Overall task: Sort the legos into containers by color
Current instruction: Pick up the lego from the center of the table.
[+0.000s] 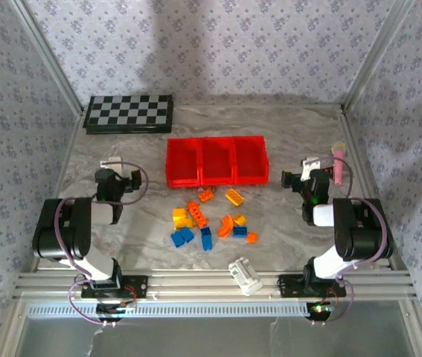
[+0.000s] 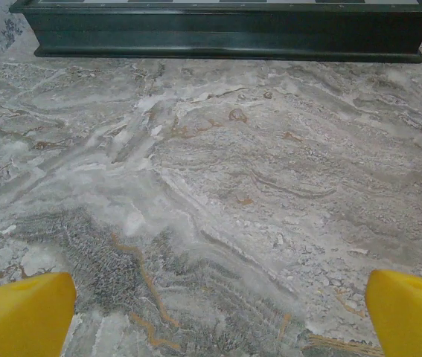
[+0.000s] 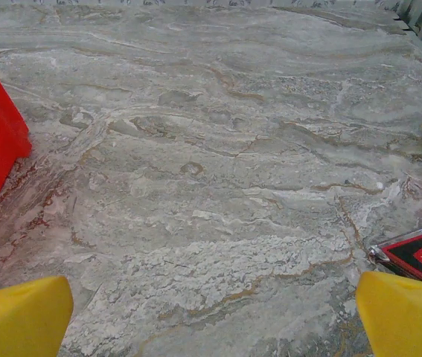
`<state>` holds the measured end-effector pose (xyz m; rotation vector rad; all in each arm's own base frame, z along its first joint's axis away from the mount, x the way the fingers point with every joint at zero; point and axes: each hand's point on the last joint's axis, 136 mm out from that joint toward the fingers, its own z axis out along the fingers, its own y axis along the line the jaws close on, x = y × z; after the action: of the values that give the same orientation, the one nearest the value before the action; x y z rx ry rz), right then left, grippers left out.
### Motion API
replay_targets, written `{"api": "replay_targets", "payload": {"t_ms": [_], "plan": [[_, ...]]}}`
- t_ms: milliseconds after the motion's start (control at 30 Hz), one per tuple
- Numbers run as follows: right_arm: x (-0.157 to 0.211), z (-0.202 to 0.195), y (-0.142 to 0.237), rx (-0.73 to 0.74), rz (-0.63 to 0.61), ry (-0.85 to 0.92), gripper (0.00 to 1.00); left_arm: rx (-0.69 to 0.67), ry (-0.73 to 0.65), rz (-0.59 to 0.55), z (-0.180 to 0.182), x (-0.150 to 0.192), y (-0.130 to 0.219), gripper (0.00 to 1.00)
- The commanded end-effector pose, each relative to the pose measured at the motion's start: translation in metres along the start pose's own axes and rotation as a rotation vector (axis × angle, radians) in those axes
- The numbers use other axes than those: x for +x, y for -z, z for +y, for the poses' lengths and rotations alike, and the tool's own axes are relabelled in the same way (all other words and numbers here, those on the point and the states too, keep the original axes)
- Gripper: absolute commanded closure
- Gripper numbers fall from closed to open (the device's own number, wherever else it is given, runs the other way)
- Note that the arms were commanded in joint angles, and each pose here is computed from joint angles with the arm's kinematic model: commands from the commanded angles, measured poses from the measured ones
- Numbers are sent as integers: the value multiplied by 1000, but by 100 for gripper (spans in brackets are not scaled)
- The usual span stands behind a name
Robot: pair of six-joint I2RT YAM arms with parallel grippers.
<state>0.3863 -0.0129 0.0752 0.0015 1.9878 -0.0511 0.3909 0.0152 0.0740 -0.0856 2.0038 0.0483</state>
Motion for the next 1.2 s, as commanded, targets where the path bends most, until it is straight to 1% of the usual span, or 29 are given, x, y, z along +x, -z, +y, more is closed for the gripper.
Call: {"api": "replay_targets", "payload": {"t_ms": [0, 867, 1000, 1067, 1100, 1167], "plan": [[-11, -2, -2, 7, -25, -5, 0, 21, -2, -38, -3, -16, -1, 0], [-11, -4, -2, -4, -26, -23, 0, 33, 7, -36, -1, -16, -1, 0], [-14, -5, 1, 25, -39, -16, 0, 47, -33, -44, -10, -17, 2, 0], [-20, -6, 7, 42, -59, -7, 0, 41, -58, -67, -14, -21, 8, 0], [-25, -6, 12, 55, -68, -1, 0, 28, -65, -90, -14, -25, 14, 0], [-34, -9, 21, 94, -66, -4, 0, -11, -97, -71, -18, -34, 23, 0]]}}
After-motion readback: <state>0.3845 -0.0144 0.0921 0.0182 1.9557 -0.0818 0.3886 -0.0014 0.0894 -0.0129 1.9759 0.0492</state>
